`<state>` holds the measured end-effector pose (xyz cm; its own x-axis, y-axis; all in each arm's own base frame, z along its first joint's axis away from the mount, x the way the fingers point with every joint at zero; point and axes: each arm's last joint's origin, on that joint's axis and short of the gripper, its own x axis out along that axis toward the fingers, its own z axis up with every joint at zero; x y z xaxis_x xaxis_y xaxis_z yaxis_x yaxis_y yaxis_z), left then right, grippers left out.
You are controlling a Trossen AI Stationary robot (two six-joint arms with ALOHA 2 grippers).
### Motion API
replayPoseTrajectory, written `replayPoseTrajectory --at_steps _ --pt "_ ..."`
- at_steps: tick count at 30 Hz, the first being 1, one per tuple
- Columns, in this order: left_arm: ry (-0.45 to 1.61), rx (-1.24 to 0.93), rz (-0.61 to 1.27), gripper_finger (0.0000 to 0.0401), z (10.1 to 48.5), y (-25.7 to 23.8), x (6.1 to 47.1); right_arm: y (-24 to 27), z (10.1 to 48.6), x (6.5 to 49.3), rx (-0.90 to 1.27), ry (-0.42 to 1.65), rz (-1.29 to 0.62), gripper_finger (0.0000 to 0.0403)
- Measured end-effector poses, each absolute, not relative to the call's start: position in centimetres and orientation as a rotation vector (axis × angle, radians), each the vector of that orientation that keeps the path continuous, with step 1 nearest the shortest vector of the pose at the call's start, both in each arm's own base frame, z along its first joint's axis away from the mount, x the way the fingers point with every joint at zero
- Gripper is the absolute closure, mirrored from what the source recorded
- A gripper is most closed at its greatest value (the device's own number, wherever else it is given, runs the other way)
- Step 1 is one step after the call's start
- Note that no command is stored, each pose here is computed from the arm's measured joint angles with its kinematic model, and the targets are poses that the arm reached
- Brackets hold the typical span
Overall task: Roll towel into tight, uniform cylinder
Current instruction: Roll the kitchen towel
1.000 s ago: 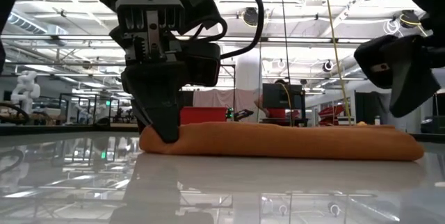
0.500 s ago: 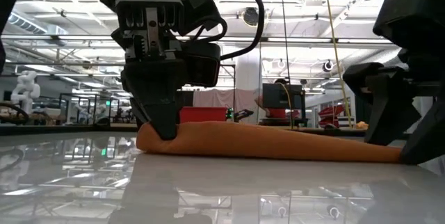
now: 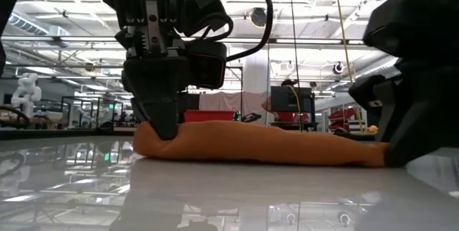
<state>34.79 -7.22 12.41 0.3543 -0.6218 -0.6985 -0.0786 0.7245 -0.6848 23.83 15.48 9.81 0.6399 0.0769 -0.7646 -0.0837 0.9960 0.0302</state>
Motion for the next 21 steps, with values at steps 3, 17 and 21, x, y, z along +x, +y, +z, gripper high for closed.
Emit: replayPoseTrajectory --at_steps 3,17,21 --pt "1.178 -0.704 -0.397 0.0387 12.4 -7.5 34.7 15.3 9.8 23.9 0.051 0.888 0.094 0.0392" --pt "1.205 -0.759 -0.395 0.0378 12.6 -8.8 34.6 14.8 12.6 24.5 0.602 0.979 0.252 0.0400" --pt "1.232 -0.818 -0.421 0.0369 12.7 -9.0 34.5 14.2 13.5 25.0 0.736 0.954 0.235 0.0400"
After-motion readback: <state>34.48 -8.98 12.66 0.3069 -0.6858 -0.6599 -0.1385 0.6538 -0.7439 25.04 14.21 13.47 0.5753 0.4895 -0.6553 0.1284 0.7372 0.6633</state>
